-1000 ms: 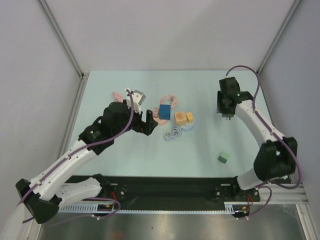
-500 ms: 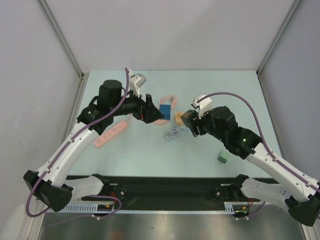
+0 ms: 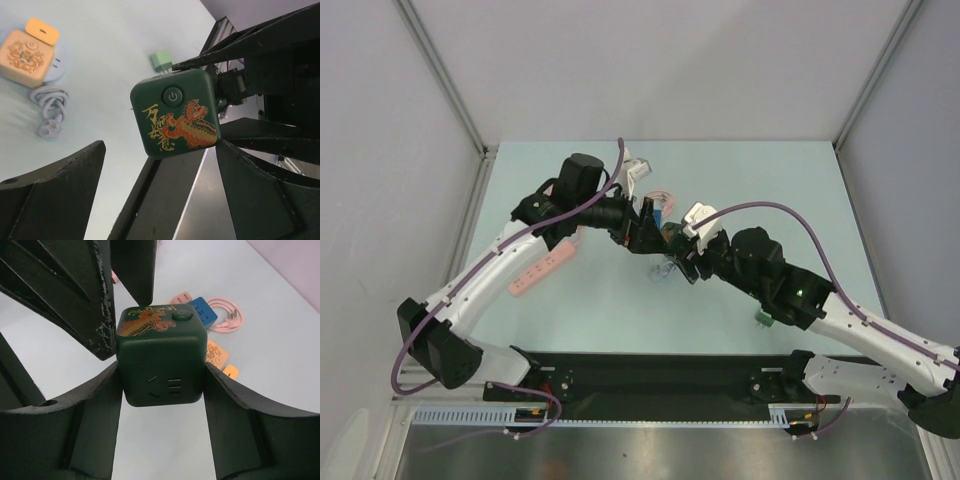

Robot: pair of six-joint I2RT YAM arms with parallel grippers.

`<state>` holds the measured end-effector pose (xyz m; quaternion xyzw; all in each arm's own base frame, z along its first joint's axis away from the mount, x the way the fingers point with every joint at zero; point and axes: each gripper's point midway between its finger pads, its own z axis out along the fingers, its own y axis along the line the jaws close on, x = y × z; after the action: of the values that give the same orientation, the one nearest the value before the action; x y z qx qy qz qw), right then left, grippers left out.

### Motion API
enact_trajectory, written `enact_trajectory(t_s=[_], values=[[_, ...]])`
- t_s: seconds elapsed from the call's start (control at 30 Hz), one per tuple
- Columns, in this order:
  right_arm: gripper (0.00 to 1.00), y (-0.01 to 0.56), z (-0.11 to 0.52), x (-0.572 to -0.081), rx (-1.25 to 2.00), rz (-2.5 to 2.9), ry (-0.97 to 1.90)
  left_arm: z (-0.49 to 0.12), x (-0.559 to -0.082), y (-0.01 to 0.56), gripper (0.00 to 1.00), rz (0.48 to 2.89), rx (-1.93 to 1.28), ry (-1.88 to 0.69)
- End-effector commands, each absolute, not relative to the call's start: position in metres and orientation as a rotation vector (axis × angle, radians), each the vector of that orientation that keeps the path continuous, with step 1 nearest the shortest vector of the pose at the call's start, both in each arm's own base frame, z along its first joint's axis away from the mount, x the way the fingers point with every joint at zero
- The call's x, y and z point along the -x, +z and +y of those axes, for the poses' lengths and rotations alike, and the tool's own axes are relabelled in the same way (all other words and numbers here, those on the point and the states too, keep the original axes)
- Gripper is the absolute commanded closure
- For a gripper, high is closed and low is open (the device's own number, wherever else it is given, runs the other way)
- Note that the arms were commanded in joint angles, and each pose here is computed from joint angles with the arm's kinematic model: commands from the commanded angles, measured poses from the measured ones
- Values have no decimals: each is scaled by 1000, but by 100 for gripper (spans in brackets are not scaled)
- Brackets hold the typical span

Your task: Insert the plug

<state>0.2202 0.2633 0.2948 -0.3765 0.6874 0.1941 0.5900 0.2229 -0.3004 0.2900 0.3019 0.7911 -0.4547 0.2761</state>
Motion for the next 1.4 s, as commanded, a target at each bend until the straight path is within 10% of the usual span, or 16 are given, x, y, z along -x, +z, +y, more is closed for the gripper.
enact_trajectory(t_s=[0.0,0.67,0.97,1.03,1.07,1.37], values=[[100,322,274,-221,853,1479,462,-307,-224,310,2,2066,-842,-1242],[100,311,291,-220,912,1467,449,-319,-221,277,23,2171,-889,-1354],[100,298,294,-219,948,1467,440,-317,-206,258,75,2233,-928,-1419],[100,292,294,-220,966,1473,428,-318,-201,257,62,2251,-931,-1472],[100,291,294,-220,972,1474,426,-319,-200,253,33,2279,-929,-1488],[100,289,294,-217,1003,1458,414,-312,-203,230,30,2395,-890,-1396]])
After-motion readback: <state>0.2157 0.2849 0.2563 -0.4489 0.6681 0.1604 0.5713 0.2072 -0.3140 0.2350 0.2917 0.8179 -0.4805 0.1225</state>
